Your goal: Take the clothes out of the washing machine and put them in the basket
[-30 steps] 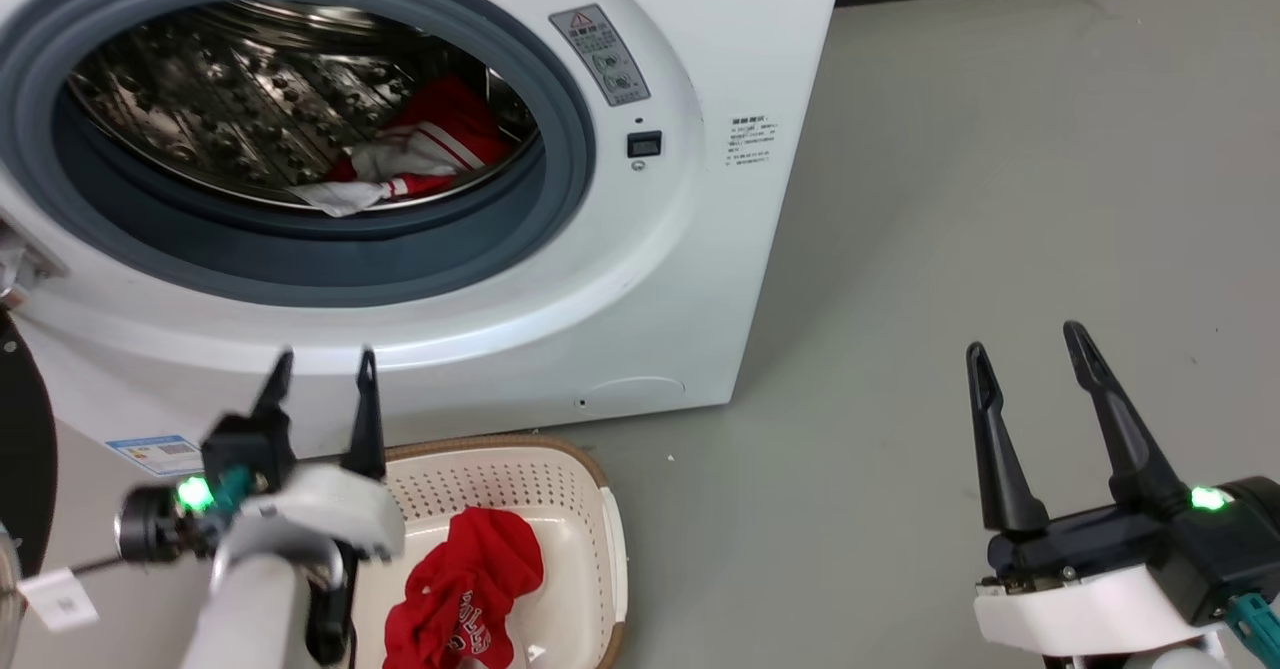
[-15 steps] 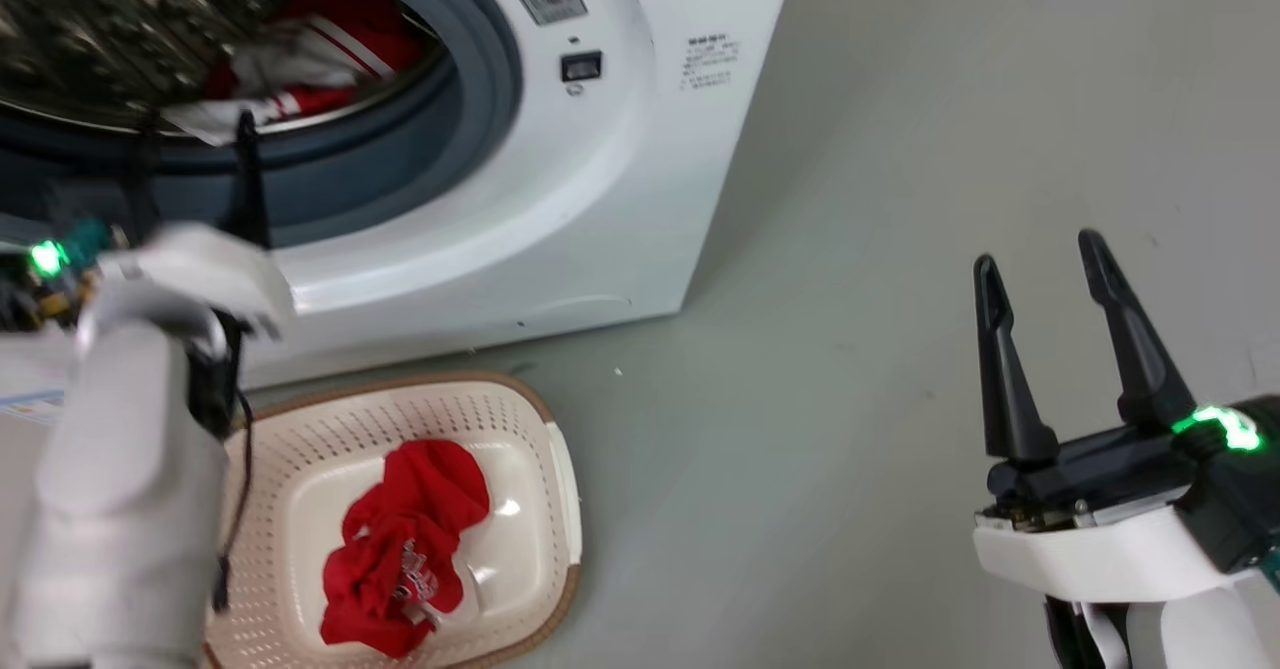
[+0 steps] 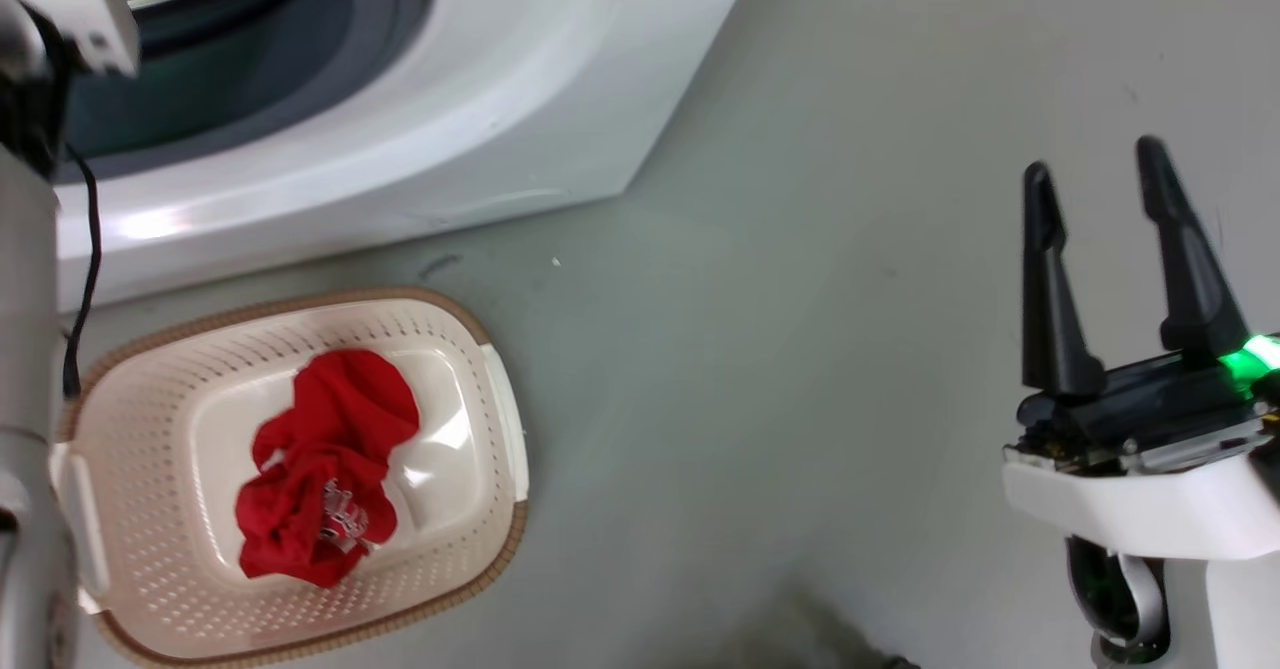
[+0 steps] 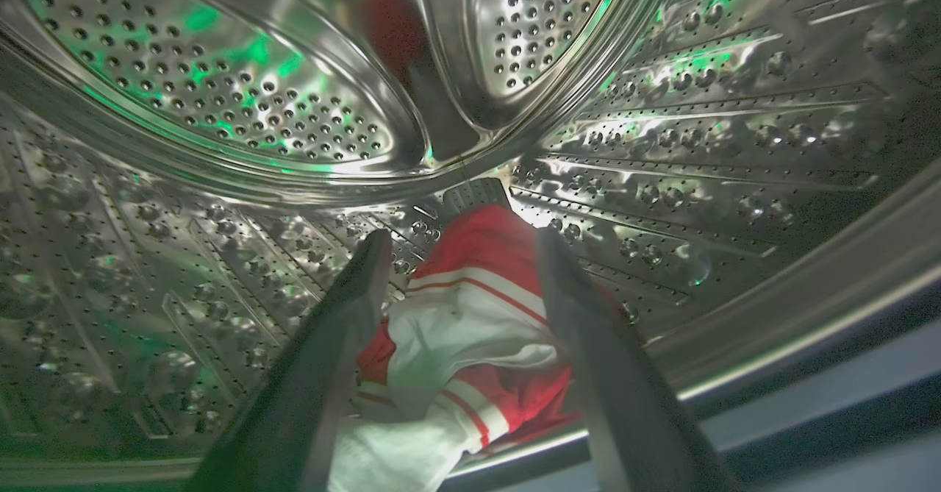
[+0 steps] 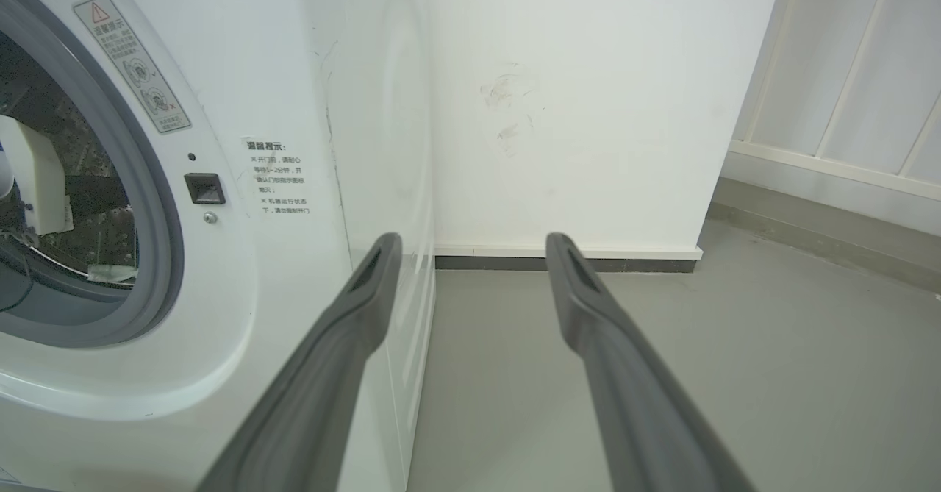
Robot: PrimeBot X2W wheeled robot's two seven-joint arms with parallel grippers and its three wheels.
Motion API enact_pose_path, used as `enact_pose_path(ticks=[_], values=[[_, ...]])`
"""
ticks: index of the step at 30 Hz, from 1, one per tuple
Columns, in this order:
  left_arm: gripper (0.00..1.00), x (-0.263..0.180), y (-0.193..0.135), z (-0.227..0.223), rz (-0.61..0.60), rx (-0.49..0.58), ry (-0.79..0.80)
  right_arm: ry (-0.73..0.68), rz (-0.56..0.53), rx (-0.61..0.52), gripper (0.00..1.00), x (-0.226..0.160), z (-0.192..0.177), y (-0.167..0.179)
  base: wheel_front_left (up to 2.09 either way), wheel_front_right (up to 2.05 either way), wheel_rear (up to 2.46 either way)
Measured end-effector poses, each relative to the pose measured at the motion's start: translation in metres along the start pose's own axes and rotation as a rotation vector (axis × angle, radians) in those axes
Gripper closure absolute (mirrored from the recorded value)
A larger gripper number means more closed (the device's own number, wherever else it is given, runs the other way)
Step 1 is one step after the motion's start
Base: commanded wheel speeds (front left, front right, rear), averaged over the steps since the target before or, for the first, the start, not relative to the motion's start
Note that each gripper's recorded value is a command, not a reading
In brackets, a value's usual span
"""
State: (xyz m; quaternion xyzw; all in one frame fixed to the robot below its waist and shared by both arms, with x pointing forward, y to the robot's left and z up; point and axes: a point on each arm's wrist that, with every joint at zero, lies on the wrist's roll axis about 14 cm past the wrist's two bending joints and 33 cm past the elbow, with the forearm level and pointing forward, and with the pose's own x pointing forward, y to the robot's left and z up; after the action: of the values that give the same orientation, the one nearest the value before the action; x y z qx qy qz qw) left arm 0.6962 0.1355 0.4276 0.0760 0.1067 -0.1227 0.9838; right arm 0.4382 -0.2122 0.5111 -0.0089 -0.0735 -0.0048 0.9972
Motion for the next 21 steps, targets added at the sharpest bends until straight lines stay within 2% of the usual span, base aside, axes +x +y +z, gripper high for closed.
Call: enact_pose_path(ticks=[9,21], values=[[0.00,0.052,-0.021,-0.039,-0.079,0.016,0.229,0.042,-0.042,-0.005,0.00,0.013,-0.026,-0.017,0.00,0.00,0.00],[0.00,0.088,-0.013,-0.091,-0.094,0.010,0.549,0.065,-0.066,0.001,0.00,0.025,-0.047,-0.028,0.00,0.00,0.00]])
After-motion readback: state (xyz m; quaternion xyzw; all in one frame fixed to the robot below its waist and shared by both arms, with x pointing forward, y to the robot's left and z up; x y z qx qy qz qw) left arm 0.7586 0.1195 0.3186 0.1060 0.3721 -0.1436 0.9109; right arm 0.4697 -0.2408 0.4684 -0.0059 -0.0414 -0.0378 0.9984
